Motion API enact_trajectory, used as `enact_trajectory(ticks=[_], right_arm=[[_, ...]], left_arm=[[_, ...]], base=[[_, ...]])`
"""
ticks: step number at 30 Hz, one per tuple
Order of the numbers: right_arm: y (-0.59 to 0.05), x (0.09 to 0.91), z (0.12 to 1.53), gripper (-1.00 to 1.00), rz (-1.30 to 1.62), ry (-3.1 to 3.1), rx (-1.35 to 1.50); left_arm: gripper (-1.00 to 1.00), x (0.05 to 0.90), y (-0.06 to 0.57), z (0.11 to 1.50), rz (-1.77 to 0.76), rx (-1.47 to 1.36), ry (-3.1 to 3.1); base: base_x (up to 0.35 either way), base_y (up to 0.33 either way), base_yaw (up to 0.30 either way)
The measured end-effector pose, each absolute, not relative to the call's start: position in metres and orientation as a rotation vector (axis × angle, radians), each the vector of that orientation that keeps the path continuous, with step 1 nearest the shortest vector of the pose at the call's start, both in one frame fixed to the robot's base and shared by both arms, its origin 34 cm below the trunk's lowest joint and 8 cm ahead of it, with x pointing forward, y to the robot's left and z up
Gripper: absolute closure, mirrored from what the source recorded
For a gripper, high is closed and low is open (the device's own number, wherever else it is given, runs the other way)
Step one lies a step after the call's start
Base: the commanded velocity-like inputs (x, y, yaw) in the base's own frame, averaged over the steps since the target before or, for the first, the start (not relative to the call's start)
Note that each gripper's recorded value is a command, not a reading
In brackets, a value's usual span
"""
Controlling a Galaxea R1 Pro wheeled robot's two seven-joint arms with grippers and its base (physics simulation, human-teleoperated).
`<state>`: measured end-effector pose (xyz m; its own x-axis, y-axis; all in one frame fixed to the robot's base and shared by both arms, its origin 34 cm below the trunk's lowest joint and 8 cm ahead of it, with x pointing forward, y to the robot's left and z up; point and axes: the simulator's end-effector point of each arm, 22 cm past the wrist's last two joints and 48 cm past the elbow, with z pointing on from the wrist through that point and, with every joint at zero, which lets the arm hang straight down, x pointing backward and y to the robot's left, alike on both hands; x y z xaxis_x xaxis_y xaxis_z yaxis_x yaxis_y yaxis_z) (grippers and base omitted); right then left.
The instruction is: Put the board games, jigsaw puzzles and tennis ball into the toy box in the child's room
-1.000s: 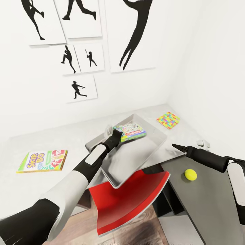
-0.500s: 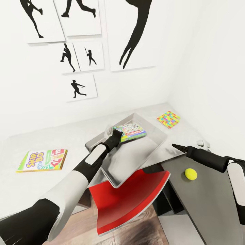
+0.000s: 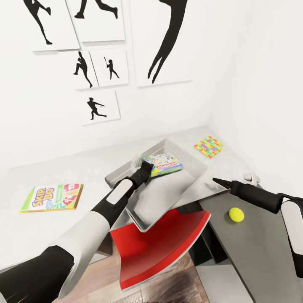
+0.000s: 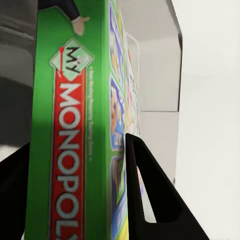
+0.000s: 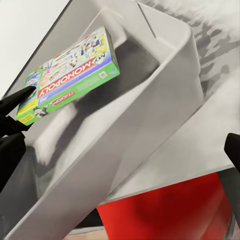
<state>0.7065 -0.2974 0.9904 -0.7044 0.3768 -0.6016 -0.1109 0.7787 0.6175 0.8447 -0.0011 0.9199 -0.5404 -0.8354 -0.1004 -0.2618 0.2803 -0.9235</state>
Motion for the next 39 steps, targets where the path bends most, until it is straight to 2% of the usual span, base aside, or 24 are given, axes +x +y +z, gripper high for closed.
enact_trajectory(ticks=[24,25,39], right_arm=[[-0.2973,0.7063,0.9844,-1.0,0.829,2.22,0.201],[-0.2973,0.7063,0.9843,-1.0,0.829,2.221,0.201],[-0.2974,0.7061,0.984,-1.0,0.829,2.221,0.202]], left_arm=[[1.0,0.8435,-0.0019,0.9126,-1.248,-0.988,1.97],[-1.0,0.8435,-0.0019,0.9125,-1.248,-0.988,1.97],[-1.0,0.8438,-0.0008,0.9116,-1.243,-0.992,1.973]], base=[[0.0,0.0,0.0],[0.0,0.0,0.0],[0.0,0.0,0.0]])
